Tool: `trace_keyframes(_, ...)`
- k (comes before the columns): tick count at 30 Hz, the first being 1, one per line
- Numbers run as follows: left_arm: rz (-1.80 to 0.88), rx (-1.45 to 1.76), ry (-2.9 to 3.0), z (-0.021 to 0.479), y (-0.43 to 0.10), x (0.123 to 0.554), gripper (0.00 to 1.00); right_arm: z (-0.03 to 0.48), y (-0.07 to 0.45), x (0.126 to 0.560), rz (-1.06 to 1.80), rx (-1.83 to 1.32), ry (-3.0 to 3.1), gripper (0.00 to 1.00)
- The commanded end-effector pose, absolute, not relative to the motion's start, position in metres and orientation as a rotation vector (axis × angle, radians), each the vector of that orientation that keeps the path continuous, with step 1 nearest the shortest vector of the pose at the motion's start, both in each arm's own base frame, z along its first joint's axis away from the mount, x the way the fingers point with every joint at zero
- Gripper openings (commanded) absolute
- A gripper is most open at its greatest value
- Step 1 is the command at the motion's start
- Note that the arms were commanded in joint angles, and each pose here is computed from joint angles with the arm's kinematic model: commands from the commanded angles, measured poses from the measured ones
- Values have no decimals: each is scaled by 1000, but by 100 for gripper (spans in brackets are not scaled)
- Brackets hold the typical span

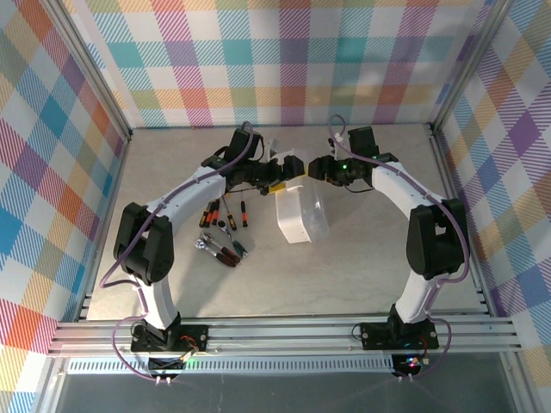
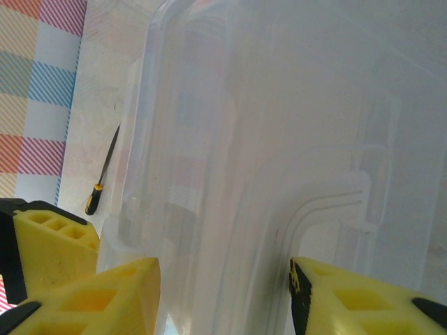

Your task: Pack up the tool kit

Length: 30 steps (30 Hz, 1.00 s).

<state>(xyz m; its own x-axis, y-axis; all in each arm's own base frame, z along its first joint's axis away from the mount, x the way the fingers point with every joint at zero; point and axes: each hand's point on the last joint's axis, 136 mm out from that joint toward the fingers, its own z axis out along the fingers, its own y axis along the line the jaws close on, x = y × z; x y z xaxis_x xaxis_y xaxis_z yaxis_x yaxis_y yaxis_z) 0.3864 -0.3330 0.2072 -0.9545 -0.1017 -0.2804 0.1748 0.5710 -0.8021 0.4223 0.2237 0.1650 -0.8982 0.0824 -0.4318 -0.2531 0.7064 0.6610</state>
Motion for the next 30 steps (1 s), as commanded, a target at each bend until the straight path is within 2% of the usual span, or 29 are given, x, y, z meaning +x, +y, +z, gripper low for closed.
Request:
trace_keyframes(1,-1334,63,2544,197,-345,384,100,148,236,415,1087,-132,2521,50)
trace_keyframes(30,-1328,140,2567,182,-355,385,100,141,244,407,1092,-143,2537,45)
